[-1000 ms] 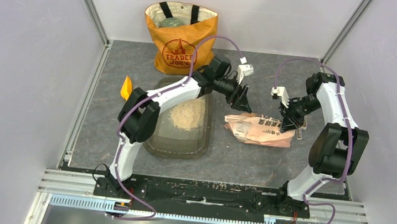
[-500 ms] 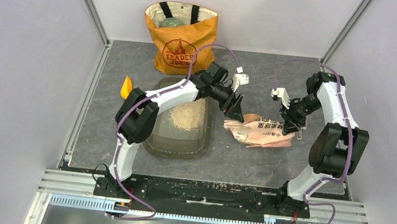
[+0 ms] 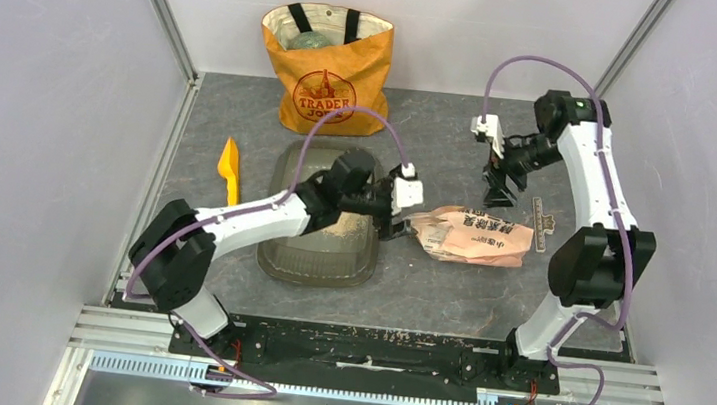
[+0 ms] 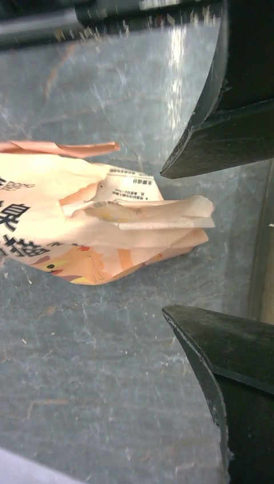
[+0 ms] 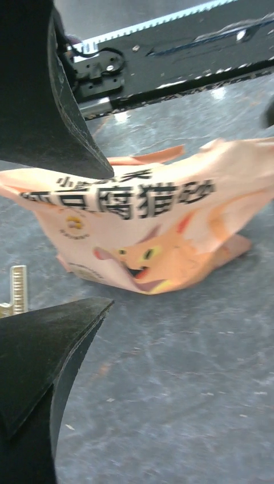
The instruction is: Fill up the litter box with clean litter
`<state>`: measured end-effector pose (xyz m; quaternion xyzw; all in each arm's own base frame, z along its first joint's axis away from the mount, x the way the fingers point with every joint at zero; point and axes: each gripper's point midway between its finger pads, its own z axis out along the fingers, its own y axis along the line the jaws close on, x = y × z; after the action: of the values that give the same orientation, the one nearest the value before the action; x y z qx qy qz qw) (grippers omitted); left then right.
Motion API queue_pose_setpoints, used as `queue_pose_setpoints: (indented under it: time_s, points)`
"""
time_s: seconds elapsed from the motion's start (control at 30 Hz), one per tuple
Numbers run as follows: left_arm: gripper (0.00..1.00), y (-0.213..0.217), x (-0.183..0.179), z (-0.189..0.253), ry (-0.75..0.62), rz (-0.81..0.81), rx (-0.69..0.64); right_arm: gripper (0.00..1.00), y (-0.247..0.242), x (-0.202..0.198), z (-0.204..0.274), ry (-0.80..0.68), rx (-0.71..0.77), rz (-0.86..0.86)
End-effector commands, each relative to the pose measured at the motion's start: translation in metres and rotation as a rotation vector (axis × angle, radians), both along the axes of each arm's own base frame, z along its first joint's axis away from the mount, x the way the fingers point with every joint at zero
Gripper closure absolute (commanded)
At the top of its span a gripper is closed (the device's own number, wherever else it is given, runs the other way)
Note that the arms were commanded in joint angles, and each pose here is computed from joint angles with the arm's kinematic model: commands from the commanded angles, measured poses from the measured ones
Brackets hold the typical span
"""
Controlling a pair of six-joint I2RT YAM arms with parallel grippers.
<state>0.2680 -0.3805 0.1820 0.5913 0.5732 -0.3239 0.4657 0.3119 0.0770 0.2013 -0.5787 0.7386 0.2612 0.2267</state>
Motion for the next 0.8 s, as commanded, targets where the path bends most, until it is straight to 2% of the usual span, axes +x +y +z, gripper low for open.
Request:
queue_pose_setpoints:
  time_s: [0.0, 0.1, 0.17, 0.27, 0.37, 0.47, 0.63, 0.77]
  points:
    - [0.14, -0.017, 0.041, 0.014, -0.388, 0.107, -0.059, 0.18, 0.042, -0.025, 0.02, 0.243, 0.132, -0.035]
    - [0.23, -0.03, 0.044, 0.017, -0.47, 0.1, -0.093, 0.22, 0.055, -0.017, 0.014, 0.319, 0.149, -0.061]
    - [0.33, -0.036, 0.045, 0.015, -0.532, 0.097, -0.104, 0.24, 0.058, -0.018, 0.004, 0.366, 0.148, -0.059]
    - [0.74, -0.041, 0.05, 0.023, -0.662, 0.145, -0.125, 0.26, 0.058, -0.027, -0.01, 0.423, 0.134, -0.046]
    - [0.95, -0.044, 0.046, 0.022, -0.749, 0.136, -0.11, 0.24, 0.058, -0.036, -0.016, 0.461, 0.133, -0.045]
    - [0.98, -0.047, 0.04, 0.02, -0.83, 0.115, -0.104, 0.23, 0.058, -0.044, -0.024, 0.505, 0.126, -0.047]
    - [0.98, -0.052, 0.033, 0.021, -0.911, 0.093, -0.106, 0.3, 0.051, -0.051, -0.038, 0.534, 0.077, -0.026]
    - [0.98, -0.049, 0.043, 0.018, -0.978, 0.131, -0.074, 0.31, 0.038, -0.062, -0.053, 0.535, 0.008, 0.013]
